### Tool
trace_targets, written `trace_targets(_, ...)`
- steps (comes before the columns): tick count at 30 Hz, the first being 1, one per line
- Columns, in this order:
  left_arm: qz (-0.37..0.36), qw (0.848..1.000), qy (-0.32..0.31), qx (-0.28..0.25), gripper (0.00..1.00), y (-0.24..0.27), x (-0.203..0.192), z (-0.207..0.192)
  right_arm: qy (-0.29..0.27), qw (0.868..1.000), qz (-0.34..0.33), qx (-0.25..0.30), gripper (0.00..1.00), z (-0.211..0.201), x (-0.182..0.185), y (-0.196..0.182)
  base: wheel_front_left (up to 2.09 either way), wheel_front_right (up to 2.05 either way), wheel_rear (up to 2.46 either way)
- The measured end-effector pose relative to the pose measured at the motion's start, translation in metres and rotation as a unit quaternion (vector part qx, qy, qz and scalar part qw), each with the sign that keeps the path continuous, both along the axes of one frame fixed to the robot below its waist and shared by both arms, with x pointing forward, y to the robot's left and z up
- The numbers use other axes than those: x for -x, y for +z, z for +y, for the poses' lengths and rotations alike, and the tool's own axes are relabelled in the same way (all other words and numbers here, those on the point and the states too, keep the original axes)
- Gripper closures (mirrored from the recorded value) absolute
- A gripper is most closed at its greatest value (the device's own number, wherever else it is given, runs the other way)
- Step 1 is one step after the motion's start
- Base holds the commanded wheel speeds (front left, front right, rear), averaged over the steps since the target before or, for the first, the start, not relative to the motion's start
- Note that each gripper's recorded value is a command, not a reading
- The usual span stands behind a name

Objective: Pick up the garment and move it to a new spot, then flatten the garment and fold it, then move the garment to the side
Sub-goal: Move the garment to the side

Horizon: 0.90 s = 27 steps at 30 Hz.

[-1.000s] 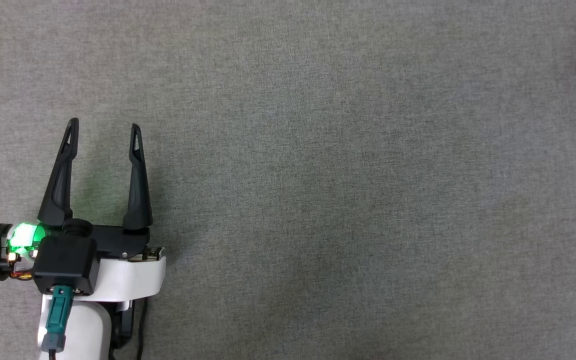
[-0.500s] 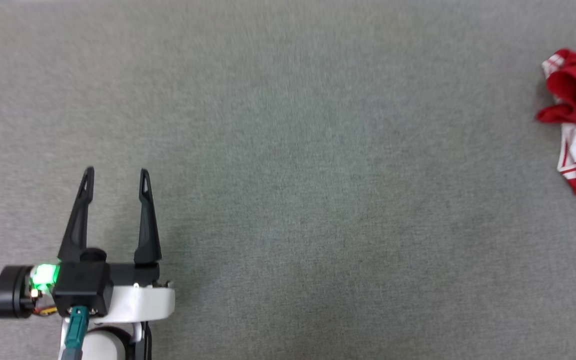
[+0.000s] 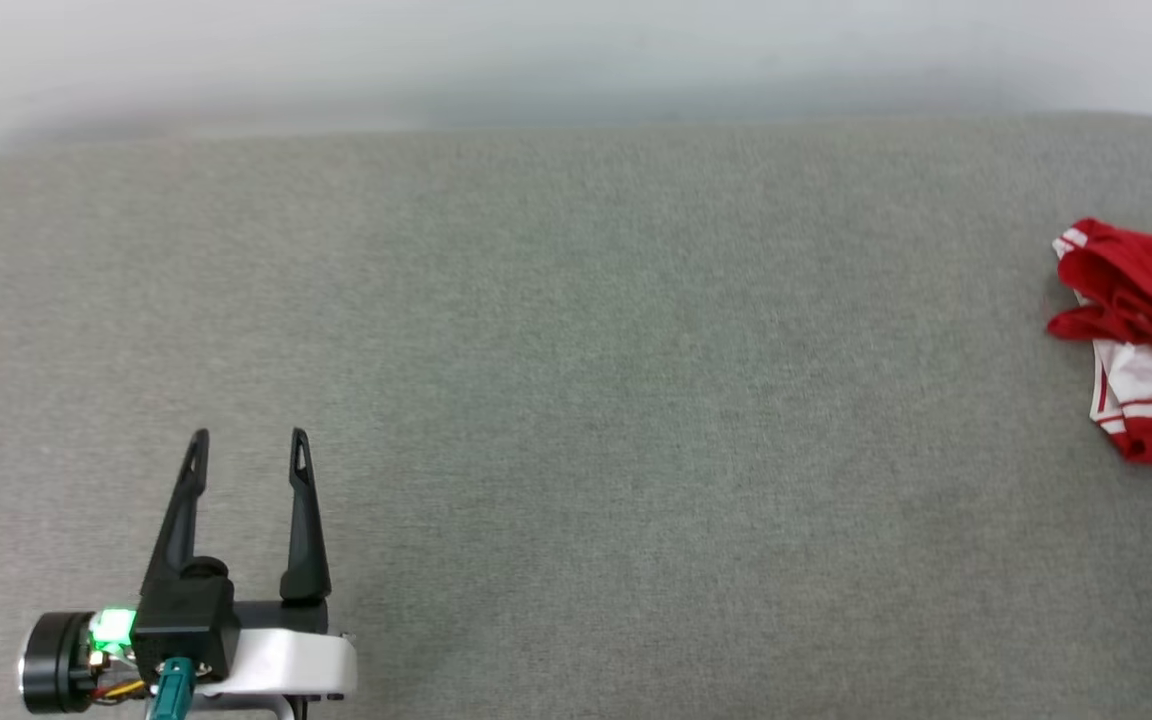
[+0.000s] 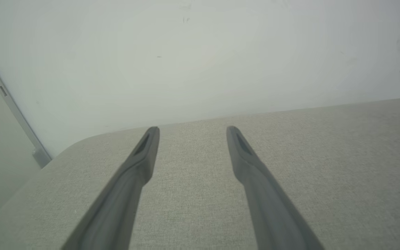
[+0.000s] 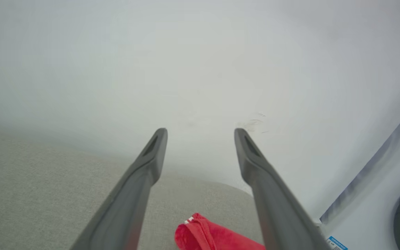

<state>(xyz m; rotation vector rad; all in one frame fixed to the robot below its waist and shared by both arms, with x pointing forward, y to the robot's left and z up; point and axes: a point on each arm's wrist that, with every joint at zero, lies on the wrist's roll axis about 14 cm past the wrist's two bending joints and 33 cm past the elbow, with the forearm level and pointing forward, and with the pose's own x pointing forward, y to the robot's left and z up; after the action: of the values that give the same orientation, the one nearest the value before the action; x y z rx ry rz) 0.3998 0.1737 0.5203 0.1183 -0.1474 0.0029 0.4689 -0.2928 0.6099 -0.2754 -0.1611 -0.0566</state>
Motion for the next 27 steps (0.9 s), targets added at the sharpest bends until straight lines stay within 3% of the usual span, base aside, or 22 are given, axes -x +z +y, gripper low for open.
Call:
trace_targets(6,-0.004,1.0,0.014,0.003,0.0,0.006,0.016,0.008,0.051,0.996,-0.059,-0.03,0.0,0.05,0.021,0.005,0.0,0.0,0.0)
trace_targets(12,-0.005,1.0,0.022,0.002,0.0,0.008,0.029,0.013,0.078,0.993,-0.051,-0.073,0.0,0.087,0.047,-0.02,0.0,0.0,0.0)
trace_targets(27,0.004,1.0,0.016,0.003,0.0,0.003,0.057,0.009,0.068,0.989,-0.003,-0.134,0.0,0.103,0.105,-0.069,0.0,0.0,0.0)
